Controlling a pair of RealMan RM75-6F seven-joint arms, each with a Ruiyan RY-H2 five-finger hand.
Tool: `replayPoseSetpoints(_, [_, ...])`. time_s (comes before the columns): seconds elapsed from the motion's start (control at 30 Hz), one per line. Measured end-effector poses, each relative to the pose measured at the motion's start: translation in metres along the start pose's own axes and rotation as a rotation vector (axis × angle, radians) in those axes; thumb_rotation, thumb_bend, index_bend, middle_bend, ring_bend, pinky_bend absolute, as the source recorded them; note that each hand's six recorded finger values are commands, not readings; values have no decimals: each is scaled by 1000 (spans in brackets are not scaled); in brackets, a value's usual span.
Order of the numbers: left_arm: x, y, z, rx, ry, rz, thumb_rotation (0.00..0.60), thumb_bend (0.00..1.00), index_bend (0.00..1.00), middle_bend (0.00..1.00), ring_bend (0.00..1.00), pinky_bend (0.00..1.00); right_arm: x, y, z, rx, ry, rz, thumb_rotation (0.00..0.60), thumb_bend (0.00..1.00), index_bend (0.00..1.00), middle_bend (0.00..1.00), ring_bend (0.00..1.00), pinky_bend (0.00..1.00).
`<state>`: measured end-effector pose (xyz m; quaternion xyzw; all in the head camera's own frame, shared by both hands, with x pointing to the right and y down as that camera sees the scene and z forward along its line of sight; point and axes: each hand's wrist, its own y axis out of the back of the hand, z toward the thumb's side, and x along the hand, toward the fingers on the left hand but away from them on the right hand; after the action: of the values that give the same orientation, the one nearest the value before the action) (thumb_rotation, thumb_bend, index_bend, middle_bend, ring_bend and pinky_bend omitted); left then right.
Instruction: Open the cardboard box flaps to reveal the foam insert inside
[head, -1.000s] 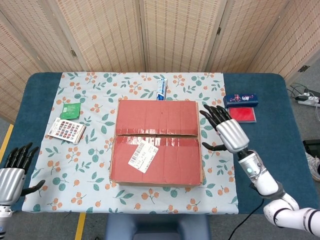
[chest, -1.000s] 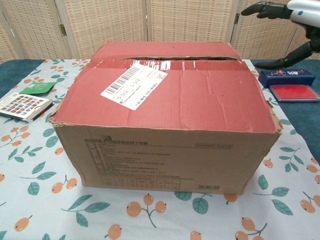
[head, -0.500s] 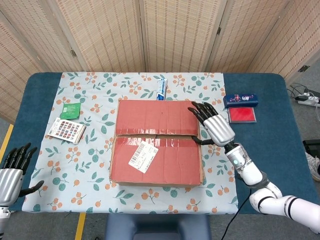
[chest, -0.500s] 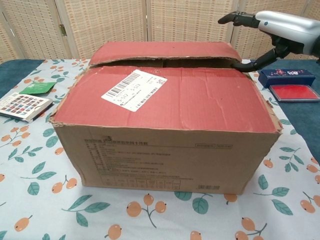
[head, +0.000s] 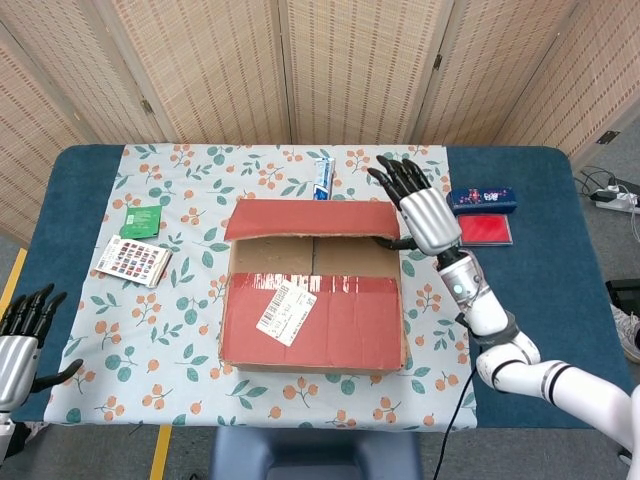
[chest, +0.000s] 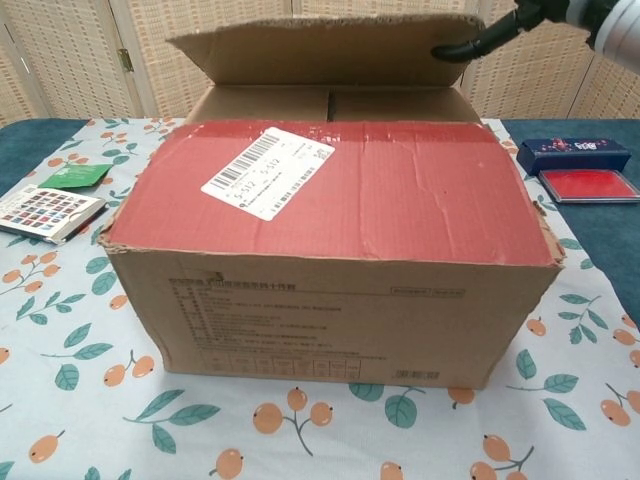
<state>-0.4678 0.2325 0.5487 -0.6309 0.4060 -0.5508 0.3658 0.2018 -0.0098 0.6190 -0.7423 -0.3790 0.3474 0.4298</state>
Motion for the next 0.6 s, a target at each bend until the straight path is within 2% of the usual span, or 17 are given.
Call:
replayPoseSetpoints(0.27, [2, 8, -10, -21, 30, 21, 600, 216, 0, 0, 0, 0, -50, 14, -5, 86, -64, -20, 475, 302, 66, 0, 20, 0])
replayPoseSetpoints(0.6, [1, 15, -25, -30, 92, 47, 600, 216, 0, 0, 0, 0, -99, 31, -40, 226, -213, -49, 473, 301, 65, 0, 3, 0])
